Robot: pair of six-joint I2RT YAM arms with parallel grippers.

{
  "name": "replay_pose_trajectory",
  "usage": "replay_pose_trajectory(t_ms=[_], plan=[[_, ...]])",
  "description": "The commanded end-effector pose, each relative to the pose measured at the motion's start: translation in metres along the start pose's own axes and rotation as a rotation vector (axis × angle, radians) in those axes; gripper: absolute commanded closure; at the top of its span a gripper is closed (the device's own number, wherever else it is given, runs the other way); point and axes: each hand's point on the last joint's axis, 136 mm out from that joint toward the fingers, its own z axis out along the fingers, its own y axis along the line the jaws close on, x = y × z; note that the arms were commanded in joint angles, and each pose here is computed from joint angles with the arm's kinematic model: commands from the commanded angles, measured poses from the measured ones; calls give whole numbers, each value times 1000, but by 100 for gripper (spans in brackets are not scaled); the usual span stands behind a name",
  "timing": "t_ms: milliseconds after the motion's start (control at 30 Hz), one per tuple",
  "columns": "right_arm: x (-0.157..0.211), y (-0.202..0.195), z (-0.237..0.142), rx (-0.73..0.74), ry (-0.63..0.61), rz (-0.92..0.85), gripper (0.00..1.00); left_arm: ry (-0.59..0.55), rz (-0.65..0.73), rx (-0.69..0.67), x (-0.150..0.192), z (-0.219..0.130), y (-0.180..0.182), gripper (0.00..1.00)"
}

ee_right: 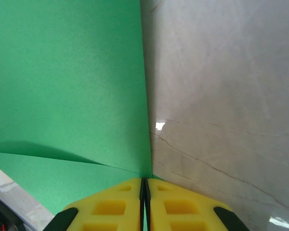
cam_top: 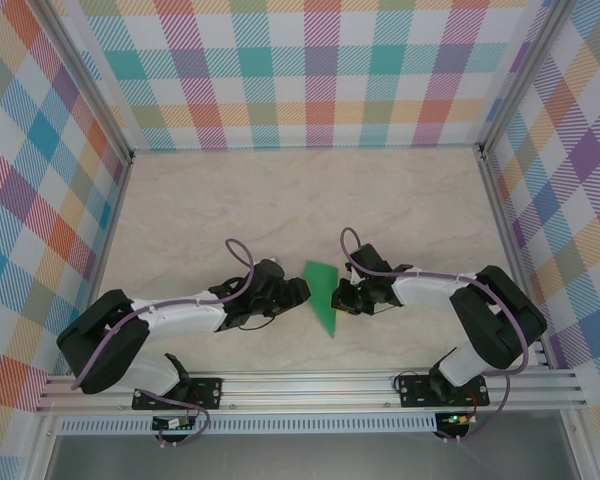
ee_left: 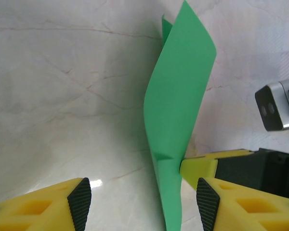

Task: Fold a paper plane with a square sheet of paper (pick it up from the middle)
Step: Fold the wing for the fifth time at the center of the table.

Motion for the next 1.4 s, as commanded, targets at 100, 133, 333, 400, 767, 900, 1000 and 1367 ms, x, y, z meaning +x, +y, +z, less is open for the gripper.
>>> replay_pose_trajectory(t_ms=[100,133,333,400,767,900,1000,1367], plan=[[8,-26,-3,83,1,12,87,-5,17,87,-7,17,-34,43],[9,-27,-3,86,2,12,87,0,20,84,-7,20,-35,43],[9,-27,-6,86,-5,11,87,49,59,83,-4,39,-44,55],[8,-24,-8,78,-12,7,86,49,53,75,-4,42,-41,61],[3,-3,-43,13,-101,-52,80,55,55,81,-3,44,-38,95],[4,7,-66,0,-169,-139,67,50,54,69,-5,39,-39,100],[13,4,-76,70,-213,-264,63,39,49,68,-8,34,-43,100],[40,21,-67,116,-392,-722,52,38,20,69,-9,36,-43,100]])
